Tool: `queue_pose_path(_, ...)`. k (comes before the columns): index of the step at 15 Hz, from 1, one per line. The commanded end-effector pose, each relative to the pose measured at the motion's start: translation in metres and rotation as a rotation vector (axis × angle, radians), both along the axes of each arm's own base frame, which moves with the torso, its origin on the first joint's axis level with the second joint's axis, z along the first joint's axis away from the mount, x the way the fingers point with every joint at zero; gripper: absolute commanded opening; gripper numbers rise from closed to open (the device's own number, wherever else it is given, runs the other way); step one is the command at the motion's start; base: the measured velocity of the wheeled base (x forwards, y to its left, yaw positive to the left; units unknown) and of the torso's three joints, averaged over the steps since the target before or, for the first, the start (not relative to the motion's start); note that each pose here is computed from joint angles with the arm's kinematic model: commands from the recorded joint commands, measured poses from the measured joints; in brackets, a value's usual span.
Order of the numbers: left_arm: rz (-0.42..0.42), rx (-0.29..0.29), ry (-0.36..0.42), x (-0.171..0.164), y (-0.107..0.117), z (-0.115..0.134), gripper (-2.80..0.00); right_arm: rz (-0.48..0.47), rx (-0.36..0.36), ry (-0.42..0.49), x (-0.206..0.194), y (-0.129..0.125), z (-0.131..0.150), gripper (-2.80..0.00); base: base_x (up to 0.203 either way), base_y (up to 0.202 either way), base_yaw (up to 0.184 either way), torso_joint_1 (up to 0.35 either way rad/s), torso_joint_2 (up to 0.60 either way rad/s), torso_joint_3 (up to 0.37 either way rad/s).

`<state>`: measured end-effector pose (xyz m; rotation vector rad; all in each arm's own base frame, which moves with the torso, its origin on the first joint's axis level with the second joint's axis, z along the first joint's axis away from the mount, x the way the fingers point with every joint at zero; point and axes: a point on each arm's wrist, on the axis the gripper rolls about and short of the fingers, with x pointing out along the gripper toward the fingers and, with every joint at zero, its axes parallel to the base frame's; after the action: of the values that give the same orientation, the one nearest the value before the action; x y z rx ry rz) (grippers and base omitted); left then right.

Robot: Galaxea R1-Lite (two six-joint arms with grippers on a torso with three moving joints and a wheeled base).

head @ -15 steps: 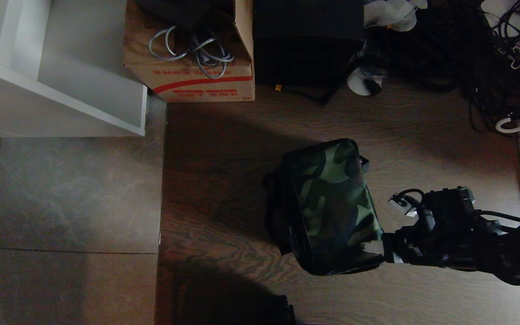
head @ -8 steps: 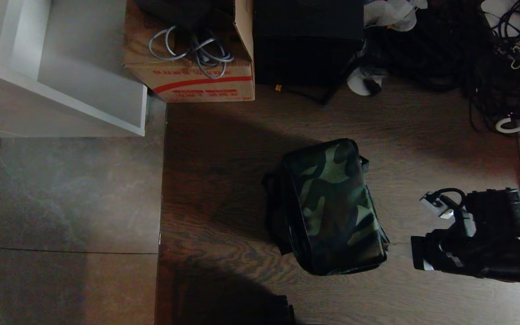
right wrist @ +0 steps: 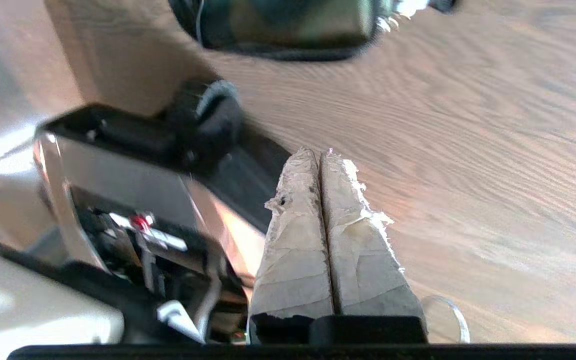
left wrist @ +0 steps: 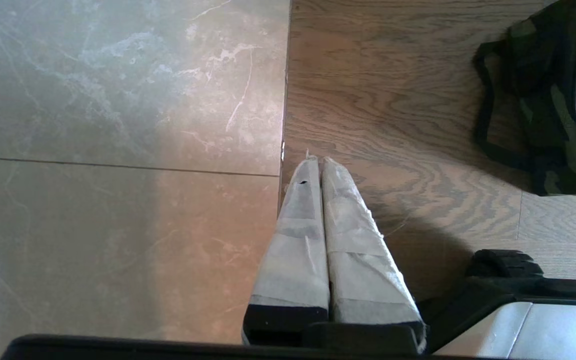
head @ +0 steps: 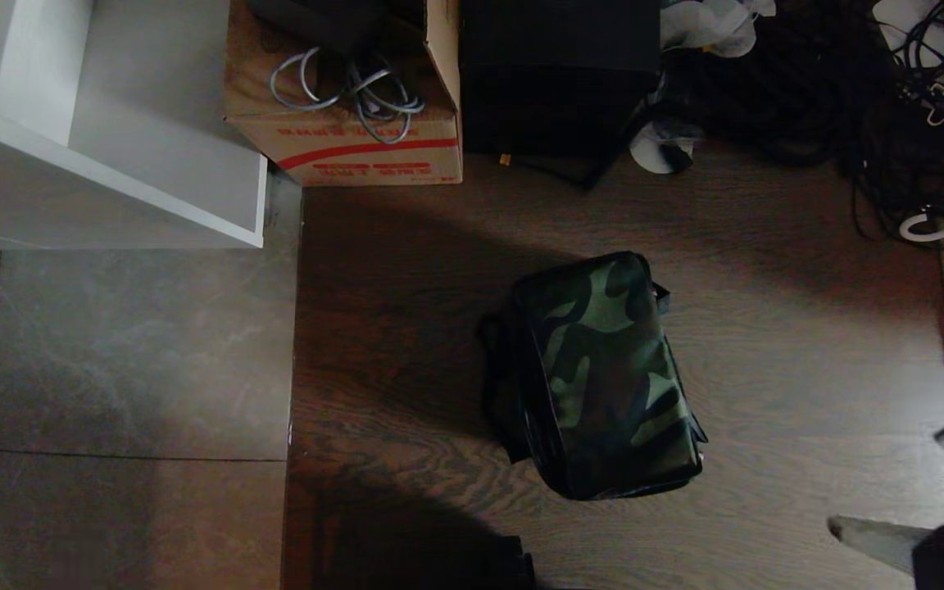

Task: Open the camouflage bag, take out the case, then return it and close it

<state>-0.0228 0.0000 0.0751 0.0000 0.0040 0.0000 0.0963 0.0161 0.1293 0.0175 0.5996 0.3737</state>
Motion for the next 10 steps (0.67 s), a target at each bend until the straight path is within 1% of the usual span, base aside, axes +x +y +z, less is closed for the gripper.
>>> queue_pose_path(1, 0.000, 0.000, -0.001, 0.000, 0.000, 0.000, -2.80, -0.019, 0.000, -0.193, -0.071, -0.008, 0.002, -2.80, 0.000, 0.000, 0.000, 0.000, 0.00, 0.000)
queue_pose_path(3, 0.000, 0.000, -0.001, 0.000, 0.000, 0.000, -2.80, -0.052, -0.018, -0.251, -0.100, -0.012, -0.011, -2.80, 0.000, 0.000, 0.000, 0.000, 0.00, 0.000)
queue_pose_path(4, 0.000, 0.000, 0.001, 0.000, 0.000, 0.000, -2.80, -0.098, -0.045, -0.259, -0.106, -0.013, -0.018, -2.80, 0.000, 0.000, 0.000, 0.000, 0.00, 0.000)
queue_pose_path(5, 0.000, 0.000, 0.001, 0.000, 0.000, 0.000, -2.80, -0.140, -0.078, -0.252, -0.106, -0.014, -0.029, -2.80, 0.000, 0.000, 0.000, 0.000, 0.00, 0.000)
queue_pose_path(6, 0.000, 0.000, -0.001, 0.000, 0.000, 0.000, -2.80, -0.157, -0.092, -0.277, -0.102, -0.014, -0.037, -2.80, 0.000, 0.000, 0.000, 0.000, 0.00, 0.000)
queue_pose_path(8, 0.000, 0.000, -0.001, 0.000, 0.000, 0.000, -2.80, -0.183, -0.090, -0.343, -0.098, -0.015, -0.041, -2.80, 0.000, 0.000, 0.000, 0.000, 0.00, 0.000)
queue_pose_path(10, 0.000, 0.000, -0.001, 0.000, 0.000, 0.000, -2.80, -0.183, -0.093, -0.340, -0.098, -0.015, -0.041, -2.80, 0.000, 0.000, 0.000, 0.000, 0.00, 0.000)
